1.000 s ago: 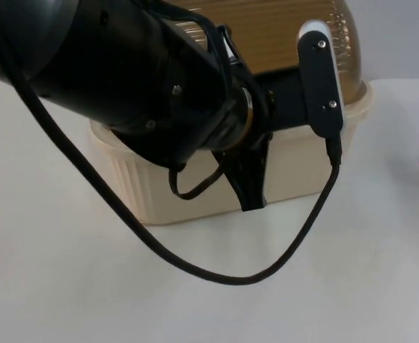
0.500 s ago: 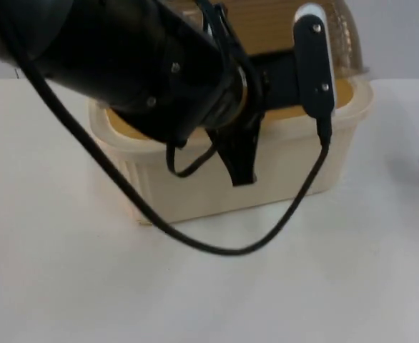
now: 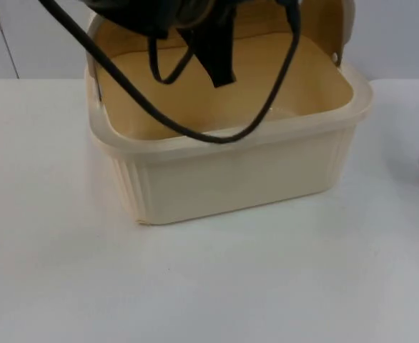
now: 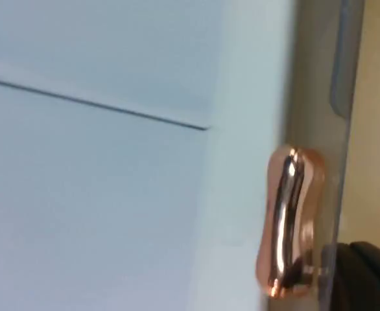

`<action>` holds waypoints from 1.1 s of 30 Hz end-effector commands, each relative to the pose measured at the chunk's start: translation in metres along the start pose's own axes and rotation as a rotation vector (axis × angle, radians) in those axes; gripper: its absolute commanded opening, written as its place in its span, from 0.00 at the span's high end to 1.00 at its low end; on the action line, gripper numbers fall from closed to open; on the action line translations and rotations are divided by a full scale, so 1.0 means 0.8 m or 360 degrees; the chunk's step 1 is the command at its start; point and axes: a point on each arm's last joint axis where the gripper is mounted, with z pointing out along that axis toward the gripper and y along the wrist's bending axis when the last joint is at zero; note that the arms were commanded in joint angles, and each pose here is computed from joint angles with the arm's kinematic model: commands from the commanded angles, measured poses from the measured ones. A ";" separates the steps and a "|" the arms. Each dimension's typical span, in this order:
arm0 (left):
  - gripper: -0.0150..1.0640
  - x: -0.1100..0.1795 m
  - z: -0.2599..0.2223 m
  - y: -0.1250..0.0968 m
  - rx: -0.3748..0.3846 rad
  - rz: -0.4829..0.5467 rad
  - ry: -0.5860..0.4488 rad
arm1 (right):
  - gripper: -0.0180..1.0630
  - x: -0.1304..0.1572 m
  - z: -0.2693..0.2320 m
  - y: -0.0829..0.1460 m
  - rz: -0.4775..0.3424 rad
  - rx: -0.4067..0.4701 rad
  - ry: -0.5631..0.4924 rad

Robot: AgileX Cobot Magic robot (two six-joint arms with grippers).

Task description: Open the box lid with the left hand, place the block into the box with the right hand, then close the box lid with the left hand.

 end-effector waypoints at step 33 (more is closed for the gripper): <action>0.99 0.000 -0.197 0.150 0.0214 -0.1685 -0.0686 | 0.01 -0.002 -0.003 0.000 0.0043 -0.0002 -0.0012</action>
